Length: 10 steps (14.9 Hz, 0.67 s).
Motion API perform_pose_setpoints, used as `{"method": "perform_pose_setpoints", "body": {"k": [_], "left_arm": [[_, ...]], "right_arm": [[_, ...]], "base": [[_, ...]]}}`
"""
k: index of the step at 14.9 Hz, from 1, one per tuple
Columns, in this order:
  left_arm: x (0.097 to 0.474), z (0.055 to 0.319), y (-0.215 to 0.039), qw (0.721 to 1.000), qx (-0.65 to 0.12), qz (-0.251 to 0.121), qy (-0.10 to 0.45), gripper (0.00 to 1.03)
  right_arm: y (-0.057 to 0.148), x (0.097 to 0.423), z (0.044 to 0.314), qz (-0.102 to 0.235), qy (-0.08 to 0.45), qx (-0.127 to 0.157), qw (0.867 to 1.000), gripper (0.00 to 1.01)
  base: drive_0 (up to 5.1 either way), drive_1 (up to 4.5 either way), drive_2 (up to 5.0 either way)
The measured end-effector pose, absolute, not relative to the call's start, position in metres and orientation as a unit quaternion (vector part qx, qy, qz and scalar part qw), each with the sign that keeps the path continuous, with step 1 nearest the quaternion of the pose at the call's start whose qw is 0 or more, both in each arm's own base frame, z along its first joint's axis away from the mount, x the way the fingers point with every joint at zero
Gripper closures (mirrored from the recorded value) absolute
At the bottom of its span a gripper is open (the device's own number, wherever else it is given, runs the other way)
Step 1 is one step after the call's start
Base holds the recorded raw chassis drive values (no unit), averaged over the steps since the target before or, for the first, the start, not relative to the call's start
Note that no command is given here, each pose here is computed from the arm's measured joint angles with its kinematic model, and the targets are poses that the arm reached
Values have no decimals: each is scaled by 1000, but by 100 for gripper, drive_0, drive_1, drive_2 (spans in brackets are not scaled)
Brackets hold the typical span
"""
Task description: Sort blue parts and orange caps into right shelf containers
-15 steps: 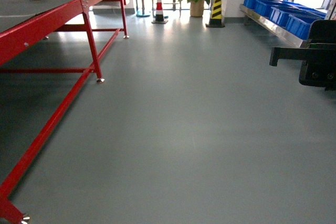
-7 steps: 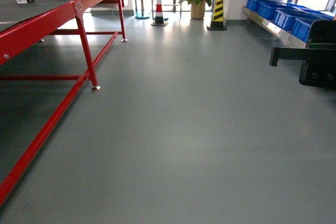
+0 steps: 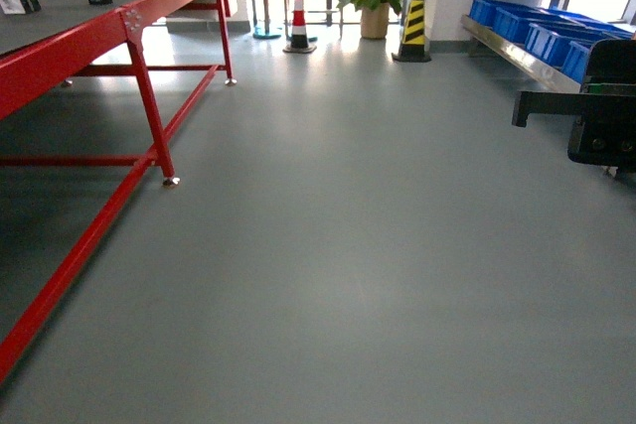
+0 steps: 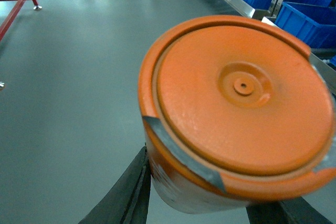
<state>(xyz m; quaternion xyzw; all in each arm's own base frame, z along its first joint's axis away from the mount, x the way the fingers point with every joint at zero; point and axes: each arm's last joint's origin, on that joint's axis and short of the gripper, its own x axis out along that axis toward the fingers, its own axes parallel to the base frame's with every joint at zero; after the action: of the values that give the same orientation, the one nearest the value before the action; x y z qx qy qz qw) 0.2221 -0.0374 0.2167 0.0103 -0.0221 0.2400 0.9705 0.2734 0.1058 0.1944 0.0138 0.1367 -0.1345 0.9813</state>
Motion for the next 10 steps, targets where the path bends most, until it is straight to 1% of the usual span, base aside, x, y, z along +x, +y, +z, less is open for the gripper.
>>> {"method": "perform_pose_setpoints", "body": {"k": [10], "left_arm": [[222, 217, -37, 970, 10, 240, -22, 62]], "right_arm": [[104, 274, 195, -137, 136, 15, 981, 60]], "base": [[1, 431, -429]]}}
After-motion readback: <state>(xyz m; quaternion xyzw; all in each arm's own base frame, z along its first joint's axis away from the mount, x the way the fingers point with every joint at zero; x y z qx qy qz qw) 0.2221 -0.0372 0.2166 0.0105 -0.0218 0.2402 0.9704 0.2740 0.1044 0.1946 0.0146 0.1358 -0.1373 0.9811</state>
